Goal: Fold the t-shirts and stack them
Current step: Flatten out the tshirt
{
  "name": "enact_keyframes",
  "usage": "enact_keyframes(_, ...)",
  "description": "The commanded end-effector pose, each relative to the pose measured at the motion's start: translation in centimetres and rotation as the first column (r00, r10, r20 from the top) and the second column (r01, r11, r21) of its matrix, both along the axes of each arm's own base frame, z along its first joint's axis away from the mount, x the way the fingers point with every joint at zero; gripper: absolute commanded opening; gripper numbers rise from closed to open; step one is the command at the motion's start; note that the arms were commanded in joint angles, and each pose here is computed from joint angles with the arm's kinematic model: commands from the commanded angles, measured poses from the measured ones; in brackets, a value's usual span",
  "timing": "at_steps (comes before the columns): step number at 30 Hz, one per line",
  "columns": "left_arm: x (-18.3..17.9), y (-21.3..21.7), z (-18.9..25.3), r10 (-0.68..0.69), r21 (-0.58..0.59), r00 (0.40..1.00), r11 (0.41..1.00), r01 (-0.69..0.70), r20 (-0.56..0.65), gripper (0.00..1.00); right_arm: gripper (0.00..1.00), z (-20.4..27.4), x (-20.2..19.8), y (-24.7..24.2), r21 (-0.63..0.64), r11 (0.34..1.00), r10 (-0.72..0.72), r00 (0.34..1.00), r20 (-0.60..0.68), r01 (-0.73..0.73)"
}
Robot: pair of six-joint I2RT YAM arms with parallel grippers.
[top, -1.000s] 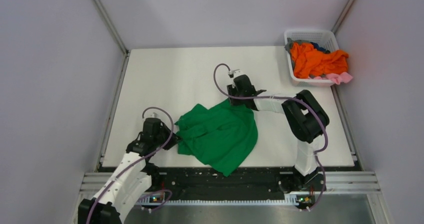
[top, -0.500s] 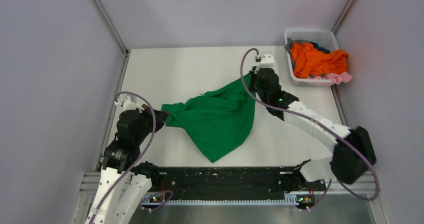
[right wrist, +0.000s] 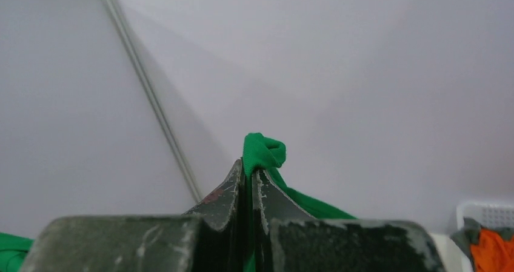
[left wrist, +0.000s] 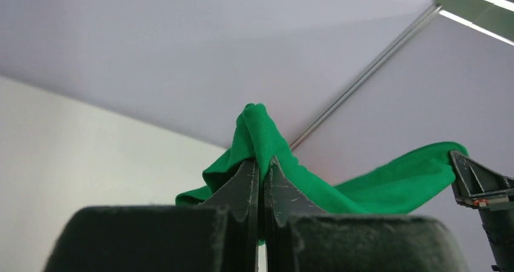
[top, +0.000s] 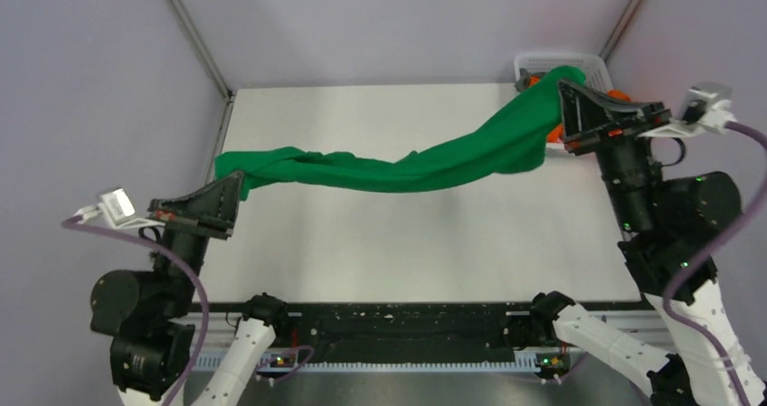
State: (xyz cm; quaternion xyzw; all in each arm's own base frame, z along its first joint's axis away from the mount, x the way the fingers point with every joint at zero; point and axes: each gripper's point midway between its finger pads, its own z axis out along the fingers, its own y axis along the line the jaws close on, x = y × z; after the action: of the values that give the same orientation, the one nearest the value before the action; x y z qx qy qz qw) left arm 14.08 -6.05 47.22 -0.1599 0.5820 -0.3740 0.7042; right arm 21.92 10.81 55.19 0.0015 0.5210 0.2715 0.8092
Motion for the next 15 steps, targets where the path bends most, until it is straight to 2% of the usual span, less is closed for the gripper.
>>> enact_keyframes(1, -3.6, 1.3, 5.6, 0.033, -0.003, 0.979, 0.999, -0.033, 0.201, 0.00, 0.00, 3.9, -4.5, 0.3, -0.042, 0.990, 0.138, 0.986, 0.094, -0.135)
enact_keyframes(5, -3.3, 1.5, 6.2, 0.051, 0.004, 0.977, 0.999, -0.053, 0.209, 0.00, 0.00, 4.5, -4.4, -1.2, -0.018, 0.997, 0.071, 0.994, 0.088, -0.069)
enact_keyframes(9, 1.0, 1.2, 3.5, 0.084, 0.022, 0.989, 0.996, -0.088, 0.120, 0.00, 0.00, 1.6, -1.0, -1.5, -0.027, 0.998, -0.048, 0.999, -0.010, 0.048)
enact_keyframes(11, 4.0, 0.7, 0.2, 0.098, 0.050, 0.995, 0.994, -0.099, 0.029, 0.00, 0.00, -1.5, 1.8, -1.0, -0.077, 0.991, -0.116, 0.990, -0.085, 0.109)
enact_keyframes(13, 7.5, 0.9, -4.8, 0.146, 0.066, 0.982, 0.988, -0.138, -0.121, 0.00, 0.00, -5.4, 4.9, -1.2, -0.120, 0.969, -0.233, 0.957, -0.174, 0.215)
enact_keyframes(15, 10.8, 1.6, -11.9, 0.229, 0.103, 0.923, 0.973, -0.207, -0.309, 0.00, 0.00, -10.5, 8.6, -1.1, -0.203, 0.926, -0.364, 0.897, -0.250, 0.319)
